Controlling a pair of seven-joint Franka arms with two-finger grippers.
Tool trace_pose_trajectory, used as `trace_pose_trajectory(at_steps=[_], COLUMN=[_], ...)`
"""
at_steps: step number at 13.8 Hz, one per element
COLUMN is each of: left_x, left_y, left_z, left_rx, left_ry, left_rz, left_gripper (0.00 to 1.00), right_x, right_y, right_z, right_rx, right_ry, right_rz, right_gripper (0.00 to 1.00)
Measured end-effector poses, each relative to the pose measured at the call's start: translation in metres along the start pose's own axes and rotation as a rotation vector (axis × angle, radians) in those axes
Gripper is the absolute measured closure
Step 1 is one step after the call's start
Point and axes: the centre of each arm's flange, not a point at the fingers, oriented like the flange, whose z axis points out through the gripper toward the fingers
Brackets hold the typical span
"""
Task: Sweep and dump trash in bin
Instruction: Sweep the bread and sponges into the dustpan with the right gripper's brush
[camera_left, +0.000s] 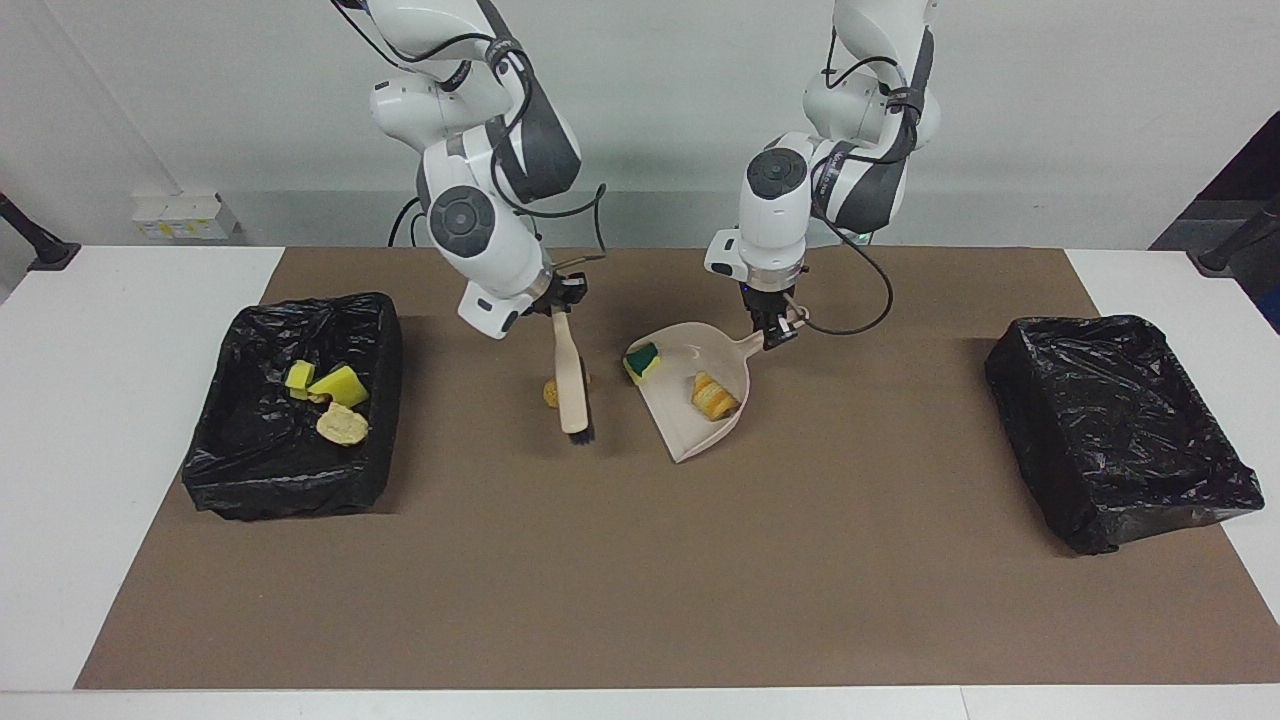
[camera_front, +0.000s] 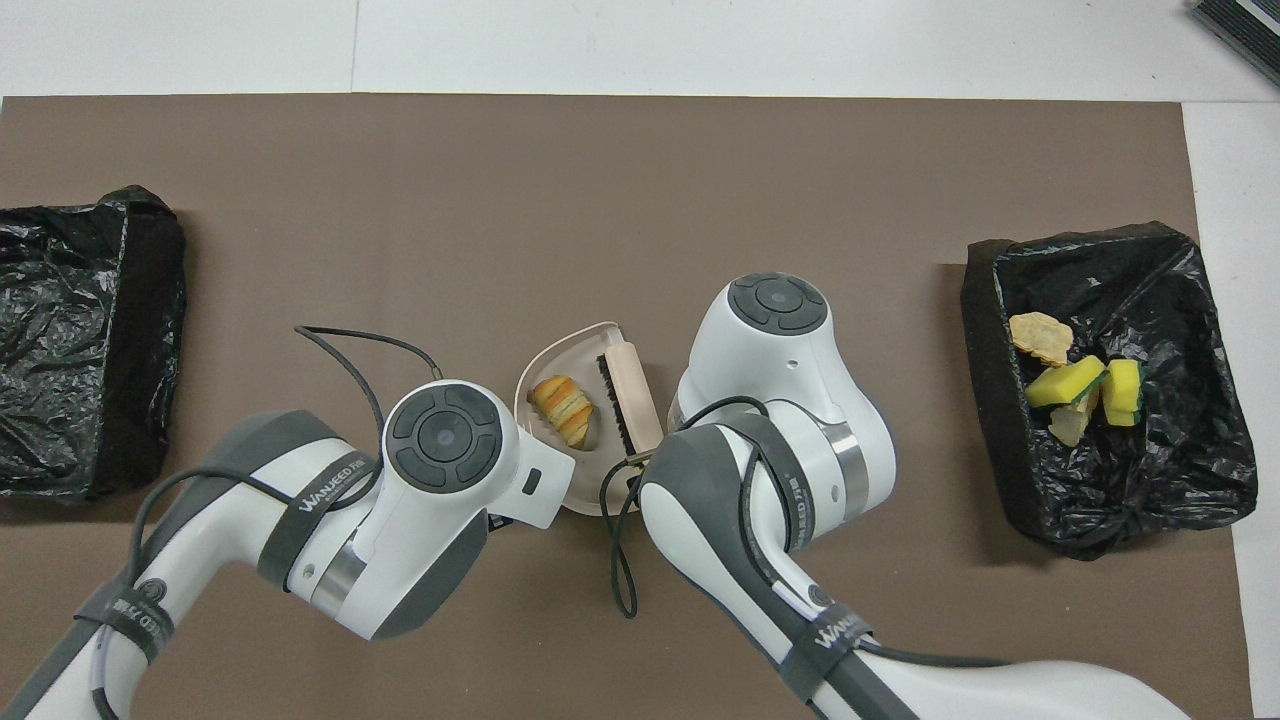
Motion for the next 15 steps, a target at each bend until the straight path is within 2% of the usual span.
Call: trace_pose_trajectory(at_steps=[2,4,6,9,13,15], left_x=[0.000,0.000,0.000,0.000,0.000,0.000], left_y=[0.000,0.000,0.000,0.001,0.001,0.001], left_z=[0.000,0.000,0.000,-0.001,-0.001,0.000], left_rx=[0.000,0.000,0.000,0.001,0.001,0.001], left_ry=[0.000,0.000,0.000,0.001,0.001,0.000], left_rz=[0.000,0.001,0.001,0.002,0.002,0.003], left_gripper=[0.69,0.69,0.69,0.69,0.69,0.69], right_x=[-0.004,-0.018,-0.029,-0.033,-0.024,-0.023], right_y=[0.040,0.054,0.035,-0.013,-0.075,-0.107], right_z=[0.022,0.055,0.089,0.110,0.121,0.121], right_rx=[-0.006,-0.012,-0.040,-0.060,0.090,0.210], right_ry=[0.022,0.047,0.071,0.095,0.069,0.076], right_rz=[0.043,0.057,0.035,0.013,0.004,0.025], right_gripper=[0.74,0.74,0.74,0.74,0.74,0.74])
